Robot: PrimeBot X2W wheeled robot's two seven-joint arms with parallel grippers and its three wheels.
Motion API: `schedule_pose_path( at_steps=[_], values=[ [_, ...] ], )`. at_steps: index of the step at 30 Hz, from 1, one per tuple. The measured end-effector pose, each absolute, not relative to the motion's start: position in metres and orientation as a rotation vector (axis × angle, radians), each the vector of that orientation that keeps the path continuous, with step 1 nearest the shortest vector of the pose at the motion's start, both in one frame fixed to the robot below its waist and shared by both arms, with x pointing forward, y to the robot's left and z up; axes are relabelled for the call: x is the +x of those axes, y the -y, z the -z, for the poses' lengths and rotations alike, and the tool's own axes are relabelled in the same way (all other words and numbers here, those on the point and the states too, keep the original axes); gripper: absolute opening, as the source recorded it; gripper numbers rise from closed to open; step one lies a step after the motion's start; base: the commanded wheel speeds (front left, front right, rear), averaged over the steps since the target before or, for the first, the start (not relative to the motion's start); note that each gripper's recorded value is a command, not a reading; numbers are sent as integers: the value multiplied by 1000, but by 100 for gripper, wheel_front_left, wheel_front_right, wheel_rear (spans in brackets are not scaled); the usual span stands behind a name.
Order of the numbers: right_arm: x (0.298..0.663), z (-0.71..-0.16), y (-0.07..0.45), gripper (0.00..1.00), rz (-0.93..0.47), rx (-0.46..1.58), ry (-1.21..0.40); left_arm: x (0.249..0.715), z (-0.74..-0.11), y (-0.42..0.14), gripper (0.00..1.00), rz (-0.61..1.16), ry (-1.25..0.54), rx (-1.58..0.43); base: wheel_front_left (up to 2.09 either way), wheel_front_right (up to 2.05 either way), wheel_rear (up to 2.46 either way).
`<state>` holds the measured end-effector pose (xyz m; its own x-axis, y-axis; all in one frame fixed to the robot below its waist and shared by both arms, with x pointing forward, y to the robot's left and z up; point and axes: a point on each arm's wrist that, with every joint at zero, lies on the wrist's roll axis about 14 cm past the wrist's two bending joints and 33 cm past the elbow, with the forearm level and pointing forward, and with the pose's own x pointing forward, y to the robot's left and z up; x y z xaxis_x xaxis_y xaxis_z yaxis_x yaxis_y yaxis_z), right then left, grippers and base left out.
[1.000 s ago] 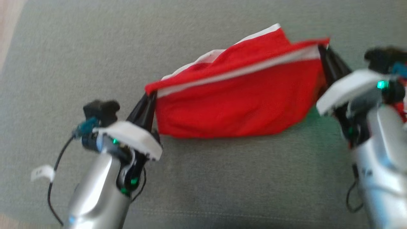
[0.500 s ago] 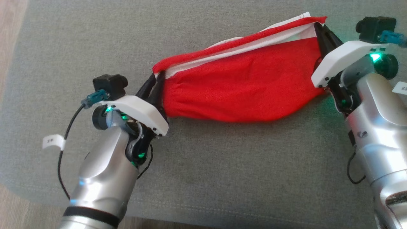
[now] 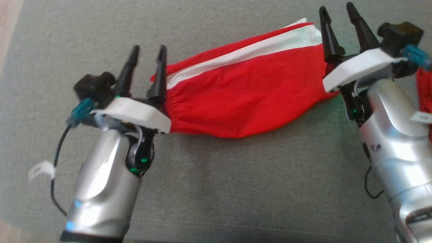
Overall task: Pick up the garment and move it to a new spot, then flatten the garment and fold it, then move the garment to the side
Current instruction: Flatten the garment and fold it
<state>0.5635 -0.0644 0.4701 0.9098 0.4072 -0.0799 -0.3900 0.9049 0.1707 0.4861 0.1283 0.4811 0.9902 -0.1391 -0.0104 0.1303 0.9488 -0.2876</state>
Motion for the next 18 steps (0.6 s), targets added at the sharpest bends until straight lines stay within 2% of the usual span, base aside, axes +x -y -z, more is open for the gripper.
schedule_pose_path(
  at_steps=[9,18],
  values=[
    [524,-488,101,100,-319,148,9,466,-502,-135,100,124,71,-209,0,0,0],
    [465,-477,125,100,-237,121,-8,440,-477,-137,100,125,-5,-163,0,0,0]
  ],
)
